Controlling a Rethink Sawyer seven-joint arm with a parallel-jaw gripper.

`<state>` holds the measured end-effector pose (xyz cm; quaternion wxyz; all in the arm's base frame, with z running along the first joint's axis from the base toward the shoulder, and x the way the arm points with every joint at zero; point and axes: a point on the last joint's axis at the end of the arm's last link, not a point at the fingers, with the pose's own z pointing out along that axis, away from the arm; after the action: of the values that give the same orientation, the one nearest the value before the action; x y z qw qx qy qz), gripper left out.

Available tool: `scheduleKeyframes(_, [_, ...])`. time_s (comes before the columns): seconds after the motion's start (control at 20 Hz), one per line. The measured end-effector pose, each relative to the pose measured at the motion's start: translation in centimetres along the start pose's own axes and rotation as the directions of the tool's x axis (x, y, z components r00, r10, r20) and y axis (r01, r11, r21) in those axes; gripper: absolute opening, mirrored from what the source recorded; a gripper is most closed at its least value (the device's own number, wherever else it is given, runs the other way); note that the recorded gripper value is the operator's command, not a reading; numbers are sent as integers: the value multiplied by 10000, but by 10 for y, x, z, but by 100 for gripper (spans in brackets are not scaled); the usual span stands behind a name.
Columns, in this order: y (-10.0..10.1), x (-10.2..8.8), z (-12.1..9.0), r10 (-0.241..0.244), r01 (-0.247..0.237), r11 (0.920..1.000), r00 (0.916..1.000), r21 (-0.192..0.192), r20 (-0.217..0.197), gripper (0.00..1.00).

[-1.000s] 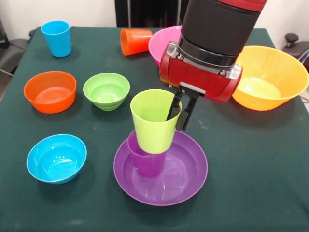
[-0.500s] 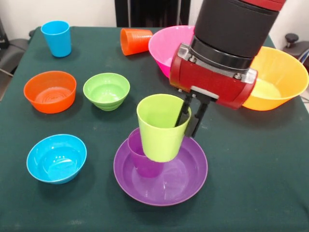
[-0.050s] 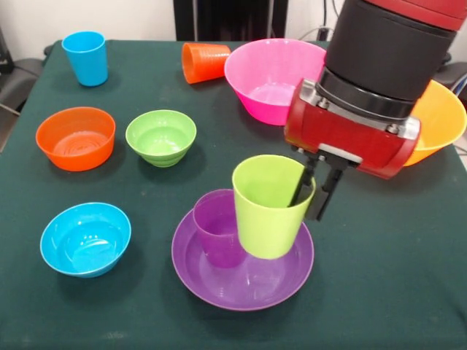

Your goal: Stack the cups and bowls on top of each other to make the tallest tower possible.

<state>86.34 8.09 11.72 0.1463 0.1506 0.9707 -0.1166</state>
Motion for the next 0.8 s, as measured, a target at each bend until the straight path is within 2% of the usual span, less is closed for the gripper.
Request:
scheduleKeyframes(0.45, [6,2,13,-13,13,10000,10000,15,-25,0])
scheduleKeyframes(0.8, [8,15,36,-22,24,10000,9995,66,-313,0])
